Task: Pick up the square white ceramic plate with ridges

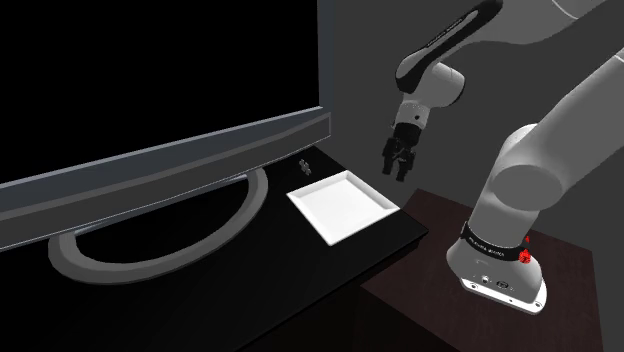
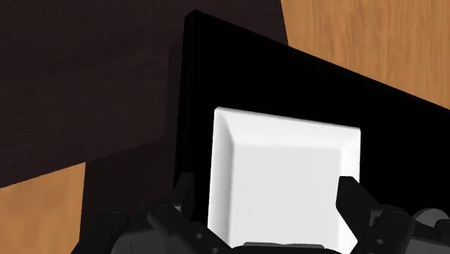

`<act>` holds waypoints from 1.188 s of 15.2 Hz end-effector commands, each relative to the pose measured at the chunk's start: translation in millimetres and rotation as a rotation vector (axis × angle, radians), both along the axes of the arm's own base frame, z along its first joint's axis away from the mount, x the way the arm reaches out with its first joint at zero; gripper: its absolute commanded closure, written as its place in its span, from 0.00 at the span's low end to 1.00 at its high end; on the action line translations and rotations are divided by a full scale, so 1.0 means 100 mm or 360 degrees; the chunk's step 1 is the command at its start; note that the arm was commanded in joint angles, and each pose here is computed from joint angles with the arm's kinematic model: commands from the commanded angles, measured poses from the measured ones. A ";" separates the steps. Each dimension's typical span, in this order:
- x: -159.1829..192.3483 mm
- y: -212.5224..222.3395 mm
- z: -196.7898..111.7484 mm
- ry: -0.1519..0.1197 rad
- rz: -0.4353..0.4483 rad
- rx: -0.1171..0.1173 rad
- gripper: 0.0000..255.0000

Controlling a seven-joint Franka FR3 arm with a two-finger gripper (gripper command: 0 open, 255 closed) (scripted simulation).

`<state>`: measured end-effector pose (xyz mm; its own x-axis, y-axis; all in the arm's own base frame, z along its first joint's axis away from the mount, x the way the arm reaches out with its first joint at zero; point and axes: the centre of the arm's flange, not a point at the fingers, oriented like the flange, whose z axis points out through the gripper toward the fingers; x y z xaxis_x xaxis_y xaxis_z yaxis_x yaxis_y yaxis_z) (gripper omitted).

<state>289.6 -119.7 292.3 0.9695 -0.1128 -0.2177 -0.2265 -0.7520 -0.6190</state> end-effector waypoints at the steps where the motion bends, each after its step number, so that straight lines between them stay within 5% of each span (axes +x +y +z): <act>1: -0.05 -0.04 -0.34 0.0011 -0.0059 0.0128 0.00; 11: -0.05 -0.04 -0.74 0.0011 -0.0060 0.0130 0.00; 12: -0.05 -0.03 -0.74 0.0011 -0.0060 0.0130 1.00; 18: -0.05 -0.03 -0.74 0.0011 -0.0061 0.0130 1.00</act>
